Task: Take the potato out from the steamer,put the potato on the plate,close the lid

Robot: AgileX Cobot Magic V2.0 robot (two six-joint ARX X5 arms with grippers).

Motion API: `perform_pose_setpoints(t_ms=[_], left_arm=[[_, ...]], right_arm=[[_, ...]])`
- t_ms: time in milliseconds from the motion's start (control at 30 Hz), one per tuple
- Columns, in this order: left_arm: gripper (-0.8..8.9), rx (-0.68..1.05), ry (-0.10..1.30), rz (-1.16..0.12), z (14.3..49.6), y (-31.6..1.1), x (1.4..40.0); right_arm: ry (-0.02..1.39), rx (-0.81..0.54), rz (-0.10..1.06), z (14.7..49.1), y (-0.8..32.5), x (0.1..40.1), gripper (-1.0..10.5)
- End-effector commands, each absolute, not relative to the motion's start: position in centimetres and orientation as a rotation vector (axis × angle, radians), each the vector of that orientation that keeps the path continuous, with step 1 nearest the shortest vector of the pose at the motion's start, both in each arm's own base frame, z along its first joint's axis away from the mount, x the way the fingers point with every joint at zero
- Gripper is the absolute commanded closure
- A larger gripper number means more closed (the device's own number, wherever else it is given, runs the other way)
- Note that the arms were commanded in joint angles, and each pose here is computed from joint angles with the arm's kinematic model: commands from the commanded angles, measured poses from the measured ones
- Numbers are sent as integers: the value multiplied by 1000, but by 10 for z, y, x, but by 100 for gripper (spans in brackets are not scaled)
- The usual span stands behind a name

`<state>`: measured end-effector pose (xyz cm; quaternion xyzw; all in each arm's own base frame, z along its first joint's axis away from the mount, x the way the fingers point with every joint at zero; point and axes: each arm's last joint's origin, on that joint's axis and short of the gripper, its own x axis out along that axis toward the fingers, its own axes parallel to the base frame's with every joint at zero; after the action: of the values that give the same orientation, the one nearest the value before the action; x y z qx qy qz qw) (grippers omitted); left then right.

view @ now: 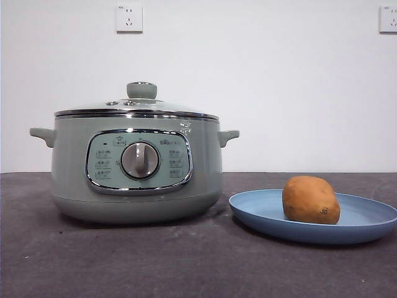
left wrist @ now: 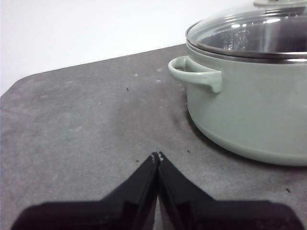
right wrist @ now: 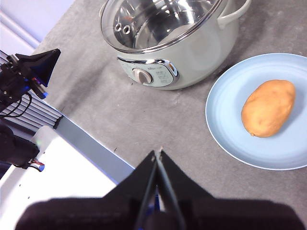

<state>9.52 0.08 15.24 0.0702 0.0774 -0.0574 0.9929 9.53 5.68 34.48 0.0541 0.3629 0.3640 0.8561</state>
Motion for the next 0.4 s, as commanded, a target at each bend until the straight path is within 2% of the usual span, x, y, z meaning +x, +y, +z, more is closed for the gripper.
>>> perform_pose_setpoints(t_ms=[33,400], left_arm=[[817,87,180,-112,148,1,95],[817,84,178,-107,148,1,95]], right_arm=[[752,117,765,347,57,95,946],[752,117,765,347,57,95,946]])
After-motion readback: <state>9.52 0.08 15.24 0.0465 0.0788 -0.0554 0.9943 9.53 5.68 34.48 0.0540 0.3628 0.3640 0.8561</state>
